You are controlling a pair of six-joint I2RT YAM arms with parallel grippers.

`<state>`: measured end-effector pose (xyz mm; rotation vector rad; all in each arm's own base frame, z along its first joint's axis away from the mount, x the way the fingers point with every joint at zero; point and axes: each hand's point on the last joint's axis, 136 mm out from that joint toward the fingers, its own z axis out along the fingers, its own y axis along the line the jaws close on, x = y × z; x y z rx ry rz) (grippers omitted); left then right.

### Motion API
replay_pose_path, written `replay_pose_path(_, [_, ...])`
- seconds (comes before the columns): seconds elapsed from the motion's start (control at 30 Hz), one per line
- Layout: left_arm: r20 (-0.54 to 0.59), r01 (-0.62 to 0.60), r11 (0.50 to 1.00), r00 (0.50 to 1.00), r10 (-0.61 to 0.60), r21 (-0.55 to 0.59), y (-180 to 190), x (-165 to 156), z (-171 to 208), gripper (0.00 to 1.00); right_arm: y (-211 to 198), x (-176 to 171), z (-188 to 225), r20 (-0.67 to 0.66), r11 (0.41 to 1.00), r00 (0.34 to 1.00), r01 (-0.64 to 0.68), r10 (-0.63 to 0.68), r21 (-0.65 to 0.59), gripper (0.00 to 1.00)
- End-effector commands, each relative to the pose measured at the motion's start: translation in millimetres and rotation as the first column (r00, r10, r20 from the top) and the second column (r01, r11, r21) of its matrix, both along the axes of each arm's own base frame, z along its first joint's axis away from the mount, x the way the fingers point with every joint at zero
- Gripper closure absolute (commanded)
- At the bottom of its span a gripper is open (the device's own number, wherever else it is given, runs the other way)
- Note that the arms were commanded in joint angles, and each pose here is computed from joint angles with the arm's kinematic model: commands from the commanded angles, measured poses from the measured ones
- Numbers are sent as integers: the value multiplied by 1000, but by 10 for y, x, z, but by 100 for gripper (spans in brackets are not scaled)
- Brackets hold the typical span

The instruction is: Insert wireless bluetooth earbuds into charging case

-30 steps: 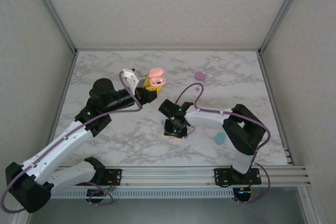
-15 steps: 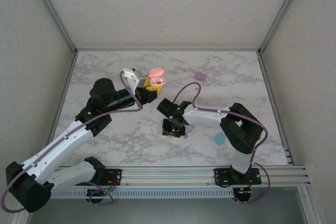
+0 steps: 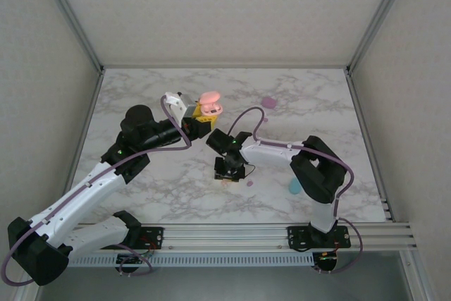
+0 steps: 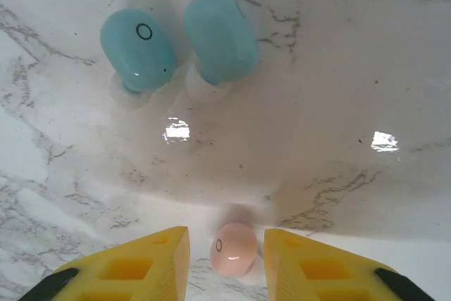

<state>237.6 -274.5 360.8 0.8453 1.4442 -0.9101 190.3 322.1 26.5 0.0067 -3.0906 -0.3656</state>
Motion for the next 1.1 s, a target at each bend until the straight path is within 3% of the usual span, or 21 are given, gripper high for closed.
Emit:
replay_pose_path(0.0, [34,-2,1000,999,2,-7,3,-28,89,66,-40,-65,-33,-11,997,1000,-23,23,-67,66])
replay_pose_path(0.77, [37,-12,1000,999,12,-4,14,-18,86,66,-53,-36,-129,-2,986,997,-83,83,-144,72])
replay_pose_path(1.07, [35,-10,1000,999,10,-2,12,-21,76,66,-69,-11,-44,19,985,995,-93,97,-143,80])
